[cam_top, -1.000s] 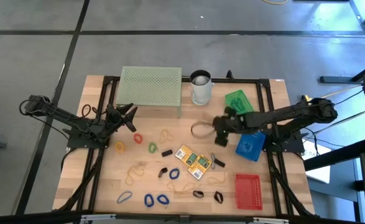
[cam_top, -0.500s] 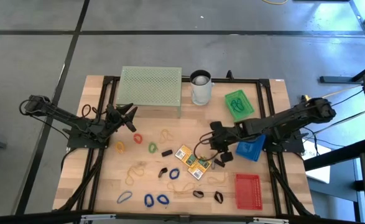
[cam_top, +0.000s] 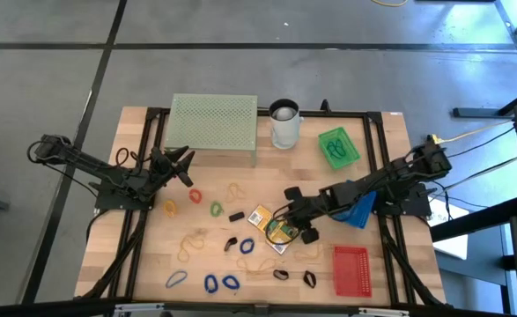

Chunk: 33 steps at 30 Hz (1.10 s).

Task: Pick & Place Office Desk Supplies
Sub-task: Put the yellow crayon box into the blue bin

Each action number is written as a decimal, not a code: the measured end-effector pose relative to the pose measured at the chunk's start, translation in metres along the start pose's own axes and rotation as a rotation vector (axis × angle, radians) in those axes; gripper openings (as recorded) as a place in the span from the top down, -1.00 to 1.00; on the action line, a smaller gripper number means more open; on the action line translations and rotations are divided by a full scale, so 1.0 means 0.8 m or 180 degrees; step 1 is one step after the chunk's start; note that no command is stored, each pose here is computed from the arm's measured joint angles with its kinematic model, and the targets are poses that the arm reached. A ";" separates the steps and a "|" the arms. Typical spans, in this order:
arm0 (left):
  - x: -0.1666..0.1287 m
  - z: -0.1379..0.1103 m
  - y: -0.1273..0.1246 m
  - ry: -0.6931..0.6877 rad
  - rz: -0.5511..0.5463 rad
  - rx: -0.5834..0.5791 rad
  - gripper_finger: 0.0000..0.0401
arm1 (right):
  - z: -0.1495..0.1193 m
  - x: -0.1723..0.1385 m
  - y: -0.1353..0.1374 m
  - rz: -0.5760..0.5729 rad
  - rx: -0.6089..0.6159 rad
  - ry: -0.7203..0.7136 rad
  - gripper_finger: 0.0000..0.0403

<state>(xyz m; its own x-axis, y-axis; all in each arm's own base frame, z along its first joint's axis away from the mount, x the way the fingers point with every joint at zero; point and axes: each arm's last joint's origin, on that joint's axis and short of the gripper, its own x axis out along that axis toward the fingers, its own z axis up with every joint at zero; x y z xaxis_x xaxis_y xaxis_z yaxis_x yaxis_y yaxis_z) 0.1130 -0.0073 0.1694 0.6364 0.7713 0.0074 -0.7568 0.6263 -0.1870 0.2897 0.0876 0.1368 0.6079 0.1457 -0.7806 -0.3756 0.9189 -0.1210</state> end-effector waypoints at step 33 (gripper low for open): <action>0.000 0.000 0.000 0.0000 0.0000 0.0001 0.31 | 0.003 0.013 0.007 -0.0059 -0.0279 -0.0132 0.37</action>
<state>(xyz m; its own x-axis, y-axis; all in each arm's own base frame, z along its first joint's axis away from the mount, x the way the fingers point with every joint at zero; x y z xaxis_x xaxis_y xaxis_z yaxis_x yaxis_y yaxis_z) 0.1131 -0.0074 0.1694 0.6365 0.7712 0.0073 -0.7568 0.6264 -0.1869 0.2954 0.0953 0.1296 0.6430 0.1456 -0.7519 -0.4226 0.8862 -0.1898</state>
